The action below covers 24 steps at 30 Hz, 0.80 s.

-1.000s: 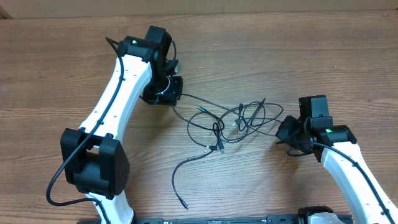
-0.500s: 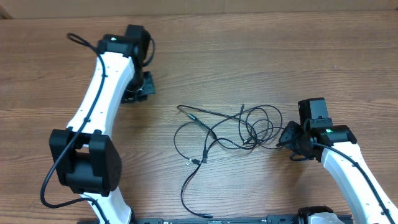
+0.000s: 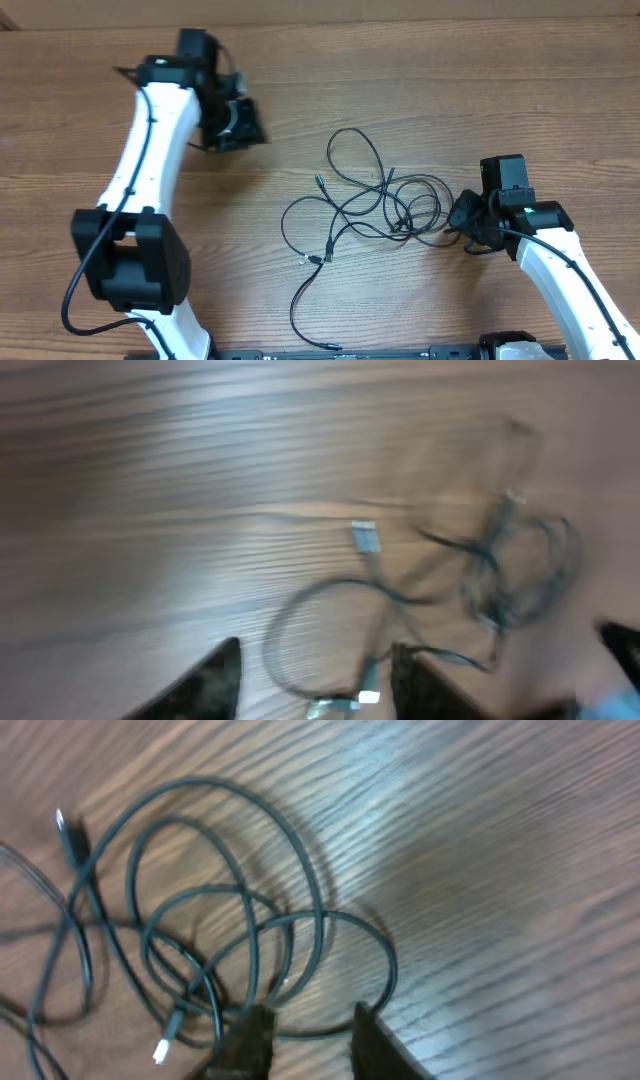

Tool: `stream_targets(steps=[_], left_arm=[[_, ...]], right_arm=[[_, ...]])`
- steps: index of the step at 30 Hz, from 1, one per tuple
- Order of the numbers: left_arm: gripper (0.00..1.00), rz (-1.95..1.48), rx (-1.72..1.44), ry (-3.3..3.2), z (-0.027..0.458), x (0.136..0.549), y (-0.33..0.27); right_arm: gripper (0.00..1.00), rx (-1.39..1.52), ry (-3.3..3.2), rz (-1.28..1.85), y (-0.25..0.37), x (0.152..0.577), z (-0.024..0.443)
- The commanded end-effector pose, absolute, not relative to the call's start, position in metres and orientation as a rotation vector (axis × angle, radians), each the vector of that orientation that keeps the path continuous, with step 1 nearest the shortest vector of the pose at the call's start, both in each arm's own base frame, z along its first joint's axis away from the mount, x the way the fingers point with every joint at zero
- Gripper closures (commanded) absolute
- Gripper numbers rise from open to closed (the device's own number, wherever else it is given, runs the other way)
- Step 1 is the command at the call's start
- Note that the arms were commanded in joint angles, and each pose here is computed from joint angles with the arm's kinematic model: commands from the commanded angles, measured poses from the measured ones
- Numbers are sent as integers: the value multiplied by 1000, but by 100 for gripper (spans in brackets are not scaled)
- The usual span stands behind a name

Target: Untangle cables

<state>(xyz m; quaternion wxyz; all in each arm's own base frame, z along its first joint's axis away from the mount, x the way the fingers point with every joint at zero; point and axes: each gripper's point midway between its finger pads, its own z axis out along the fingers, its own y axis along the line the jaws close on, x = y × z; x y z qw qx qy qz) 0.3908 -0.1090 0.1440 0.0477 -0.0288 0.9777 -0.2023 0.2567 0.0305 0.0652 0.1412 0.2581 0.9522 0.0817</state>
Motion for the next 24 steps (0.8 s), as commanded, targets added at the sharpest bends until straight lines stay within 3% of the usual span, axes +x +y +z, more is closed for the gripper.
stream_targets(steps=[1, 3, 4, 8, 12, 17, 24], left_arm=[[43, -831, 409, 2841, 171, 375, -184], [41, -835, 550, 2808, 171, 367, -209], [40, -836, 623, 2788, 171, 362, -221], [37, -758, 813, 2737, 165, 348, -258], [32, -712, 918, 2682, 163, 339, -284], [26, -716, 1003, 2621, 158, 333, -312], [22, -730, 1091, 2574, 135, 332, -344]], right_arm=[[65, 734, 2768, 280, 36, 255, 65], [63, 738, 2778, 277, 36, 252, 64], [56, 737, 2783, 288, 38, 252, 64], [11, 721, 2796, 400, 51, 251, 66], [8, 745, 2796, 373, 47, 250, 65], [7, 1099, 2702, 151, 2, 241, 63], [7, 1225, 2642, 199, -36, 242, 76]])
